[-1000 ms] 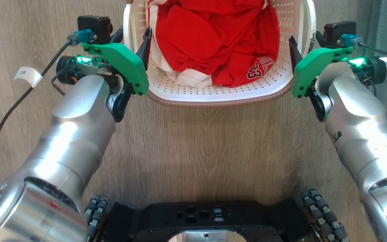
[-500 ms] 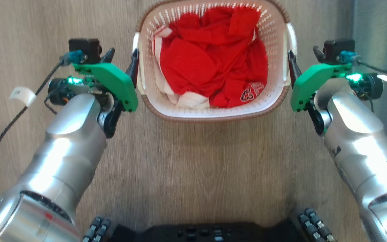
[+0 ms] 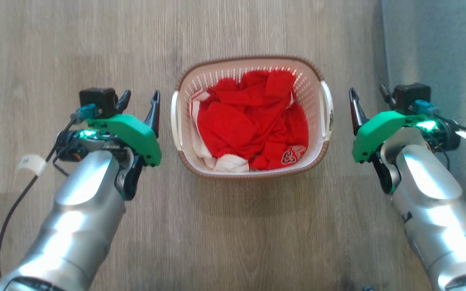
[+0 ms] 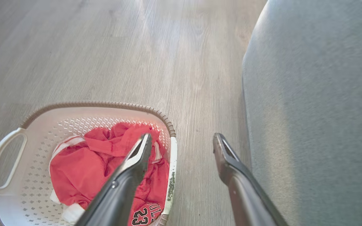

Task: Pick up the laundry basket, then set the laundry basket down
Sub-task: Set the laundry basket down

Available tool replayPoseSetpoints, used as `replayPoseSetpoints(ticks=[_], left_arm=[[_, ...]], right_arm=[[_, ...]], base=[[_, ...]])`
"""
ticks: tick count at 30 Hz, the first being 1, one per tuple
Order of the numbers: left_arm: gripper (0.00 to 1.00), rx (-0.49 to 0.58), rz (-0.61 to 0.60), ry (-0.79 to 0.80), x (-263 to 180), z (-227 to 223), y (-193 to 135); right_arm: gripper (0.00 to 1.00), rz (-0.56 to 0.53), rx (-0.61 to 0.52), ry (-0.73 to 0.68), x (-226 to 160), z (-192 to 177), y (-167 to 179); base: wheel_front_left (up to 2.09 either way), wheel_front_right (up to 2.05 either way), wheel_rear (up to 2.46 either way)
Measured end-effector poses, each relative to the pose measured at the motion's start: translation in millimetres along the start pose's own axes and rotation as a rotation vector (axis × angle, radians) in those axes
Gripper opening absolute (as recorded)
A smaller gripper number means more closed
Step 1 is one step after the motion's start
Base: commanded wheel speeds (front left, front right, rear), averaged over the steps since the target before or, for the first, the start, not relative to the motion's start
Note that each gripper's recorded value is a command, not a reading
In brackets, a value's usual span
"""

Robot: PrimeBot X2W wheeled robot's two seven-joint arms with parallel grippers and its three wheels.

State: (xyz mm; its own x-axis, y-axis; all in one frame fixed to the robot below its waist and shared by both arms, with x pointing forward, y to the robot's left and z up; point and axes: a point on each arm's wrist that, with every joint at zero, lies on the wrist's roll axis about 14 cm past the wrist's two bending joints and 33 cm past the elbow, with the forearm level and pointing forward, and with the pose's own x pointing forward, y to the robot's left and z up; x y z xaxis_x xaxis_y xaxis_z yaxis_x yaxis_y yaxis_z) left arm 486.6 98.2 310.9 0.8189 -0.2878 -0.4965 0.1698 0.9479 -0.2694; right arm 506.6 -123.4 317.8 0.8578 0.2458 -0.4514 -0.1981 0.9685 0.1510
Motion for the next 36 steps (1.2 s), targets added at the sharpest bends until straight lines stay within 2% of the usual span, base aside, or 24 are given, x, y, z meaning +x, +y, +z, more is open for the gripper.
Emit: replayPoseSetpoints(ticks=[7,19,36], left_arm=[[1.00,0.029,0.029,-0.188,-28,50,-3],[1.00,0.083,0.073,-0.466,-87,118,-2],[1.00,0.112,0.084,-0.568,-153,139,-13]], right_arm=[[1.00,-0.019,0.002,-0.168,-25,50,0],[1.00,-0.045,0.007,-0.380,-64,109,4],[1.00,-0.043,-0.023,-0.480,-117,128,15]], base=[[0.00,0.00,0.00],[0.00,0.00,0.00],[0.00,0.00,0.00]])
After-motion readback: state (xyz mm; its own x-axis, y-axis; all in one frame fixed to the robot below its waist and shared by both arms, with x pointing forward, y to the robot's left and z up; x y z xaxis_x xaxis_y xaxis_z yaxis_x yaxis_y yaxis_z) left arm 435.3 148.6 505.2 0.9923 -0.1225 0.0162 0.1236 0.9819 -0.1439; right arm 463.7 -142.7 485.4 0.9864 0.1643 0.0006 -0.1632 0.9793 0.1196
